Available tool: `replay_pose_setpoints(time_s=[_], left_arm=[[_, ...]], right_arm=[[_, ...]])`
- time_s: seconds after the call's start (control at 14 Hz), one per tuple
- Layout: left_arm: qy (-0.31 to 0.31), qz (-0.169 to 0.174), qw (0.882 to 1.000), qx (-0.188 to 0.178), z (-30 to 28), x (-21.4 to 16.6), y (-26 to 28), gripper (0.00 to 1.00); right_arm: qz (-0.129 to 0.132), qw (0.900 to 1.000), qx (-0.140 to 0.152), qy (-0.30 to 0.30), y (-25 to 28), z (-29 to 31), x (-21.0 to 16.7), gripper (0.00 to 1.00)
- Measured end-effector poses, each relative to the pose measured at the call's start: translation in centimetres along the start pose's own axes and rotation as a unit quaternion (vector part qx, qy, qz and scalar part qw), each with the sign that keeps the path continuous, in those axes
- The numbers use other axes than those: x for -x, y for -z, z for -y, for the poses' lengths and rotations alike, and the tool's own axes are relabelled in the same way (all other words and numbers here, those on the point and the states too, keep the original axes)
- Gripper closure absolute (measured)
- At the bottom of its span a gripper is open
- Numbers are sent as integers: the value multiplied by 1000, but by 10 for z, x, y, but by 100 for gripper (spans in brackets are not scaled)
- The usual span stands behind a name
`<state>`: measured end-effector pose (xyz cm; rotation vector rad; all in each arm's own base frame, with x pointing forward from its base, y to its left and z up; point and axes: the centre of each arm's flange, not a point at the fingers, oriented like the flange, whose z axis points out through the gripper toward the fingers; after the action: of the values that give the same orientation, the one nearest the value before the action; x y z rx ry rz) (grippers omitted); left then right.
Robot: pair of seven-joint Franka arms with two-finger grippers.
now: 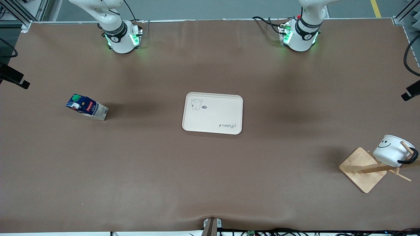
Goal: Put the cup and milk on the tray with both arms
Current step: 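Reach the left gripper toward the white mug on the wooden stand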
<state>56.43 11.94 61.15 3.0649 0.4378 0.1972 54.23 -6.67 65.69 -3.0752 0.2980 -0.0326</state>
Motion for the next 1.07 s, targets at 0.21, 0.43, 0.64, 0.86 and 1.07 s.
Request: replay_pose_setpoints(time_s=[0.21,0.43,0.64,0.86,1.07], left_arm=[[9,-33,999,4,9,-10,-33,0],[11,-83,996,7,11,-15,-80,0],[16,-103,995,5,26,-16,-124,0],[18,-117,993,8,39,-20,-141,0],[26,-135,990,21,36,-23,-156,0]], right_arm=[[2,1000,0,-1,-2,-1,-1,0],[3,1000,0,-3,-3,-4,-2,0],[5,1000,0,-6,-5,-6,-4,0],[7,1000,1,-8,-7,-9,-5,0],[7,1000,1,-10,-8,-11,-6,0]])
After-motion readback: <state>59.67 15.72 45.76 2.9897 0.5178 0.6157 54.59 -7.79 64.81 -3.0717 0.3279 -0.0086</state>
